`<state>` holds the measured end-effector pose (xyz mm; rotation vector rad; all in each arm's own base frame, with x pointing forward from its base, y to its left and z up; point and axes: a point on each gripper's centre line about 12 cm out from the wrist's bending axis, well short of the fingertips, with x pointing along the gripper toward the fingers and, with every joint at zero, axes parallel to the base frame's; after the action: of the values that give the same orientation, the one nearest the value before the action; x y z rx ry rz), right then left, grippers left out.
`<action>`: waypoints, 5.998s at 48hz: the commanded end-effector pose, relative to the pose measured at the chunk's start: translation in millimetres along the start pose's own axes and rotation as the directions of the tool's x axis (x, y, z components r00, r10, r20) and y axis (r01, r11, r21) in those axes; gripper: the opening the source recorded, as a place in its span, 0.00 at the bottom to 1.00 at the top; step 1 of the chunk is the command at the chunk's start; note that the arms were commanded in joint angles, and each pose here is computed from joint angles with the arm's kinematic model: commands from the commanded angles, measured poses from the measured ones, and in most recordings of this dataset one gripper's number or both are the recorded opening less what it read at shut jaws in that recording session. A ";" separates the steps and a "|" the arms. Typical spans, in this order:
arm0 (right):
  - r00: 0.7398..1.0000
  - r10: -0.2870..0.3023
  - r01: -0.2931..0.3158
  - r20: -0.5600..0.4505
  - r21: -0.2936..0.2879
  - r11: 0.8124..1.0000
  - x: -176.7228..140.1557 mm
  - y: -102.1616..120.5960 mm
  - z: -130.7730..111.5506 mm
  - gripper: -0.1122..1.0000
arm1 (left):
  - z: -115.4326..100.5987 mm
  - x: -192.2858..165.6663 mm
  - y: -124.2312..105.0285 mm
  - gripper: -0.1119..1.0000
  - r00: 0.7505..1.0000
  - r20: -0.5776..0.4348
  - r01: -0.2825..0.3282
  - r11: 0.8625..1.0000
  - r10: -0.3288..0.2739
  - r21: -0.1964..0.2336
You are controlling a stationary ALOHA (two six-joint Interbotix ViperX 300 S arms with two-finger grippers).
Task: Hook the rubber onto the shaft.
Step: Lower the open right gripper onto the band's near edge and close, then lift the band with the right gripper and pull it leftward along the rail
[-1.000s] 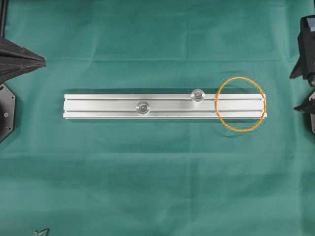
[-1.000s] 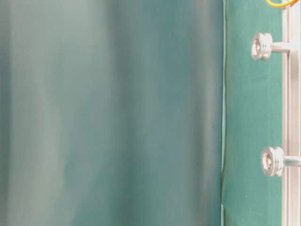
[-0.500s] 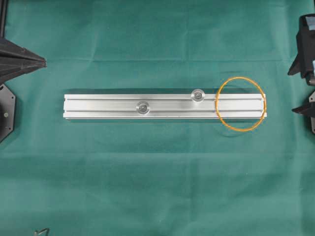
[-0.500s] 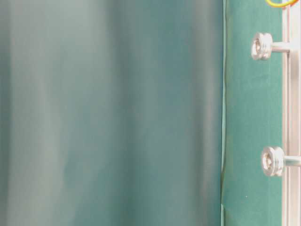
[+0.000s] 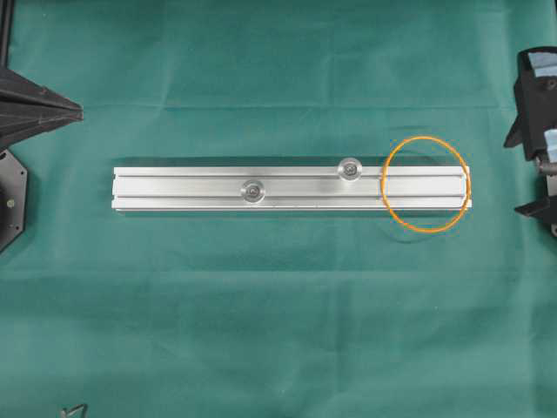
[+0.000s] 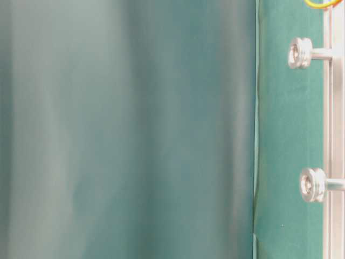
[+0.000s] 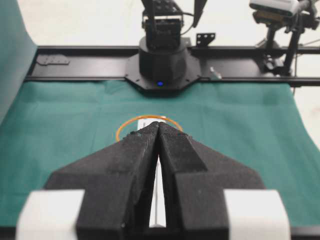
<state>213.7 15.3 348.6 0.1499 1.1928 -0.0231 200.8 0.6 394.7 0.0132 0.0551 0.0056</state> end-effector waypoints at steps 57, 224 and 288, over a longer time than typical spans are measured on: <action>0.999 0.031 -0.031 -0.035 0.018 0.999 142.8 13.9 -17.7 0.98 | 3.1 1.7 0.7 0.10 1.000 0.002 -0.004 1.000 0.004 0.004; 0.988 -0.141 0.148 0.060 -0.156 0.977 110.6 13.8 34.5 0.15 | 1.2 3.0 1.1 0.10 1.000 -0.012 -0.005 1.000 0.006 0.003; 0.988 -0.135 0.145 0.076 -0.138 0.980 149.4 21.9 90.7 0.15 | 4.0 2.1 1.1 0.10 1.000 -0.005 -0.006 1.000 0.006 0.003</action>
<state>355.6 34.3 237.8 -0.0678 1.1585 -0.0674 202.1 0.9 393.5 0.0131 0.0720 0.0076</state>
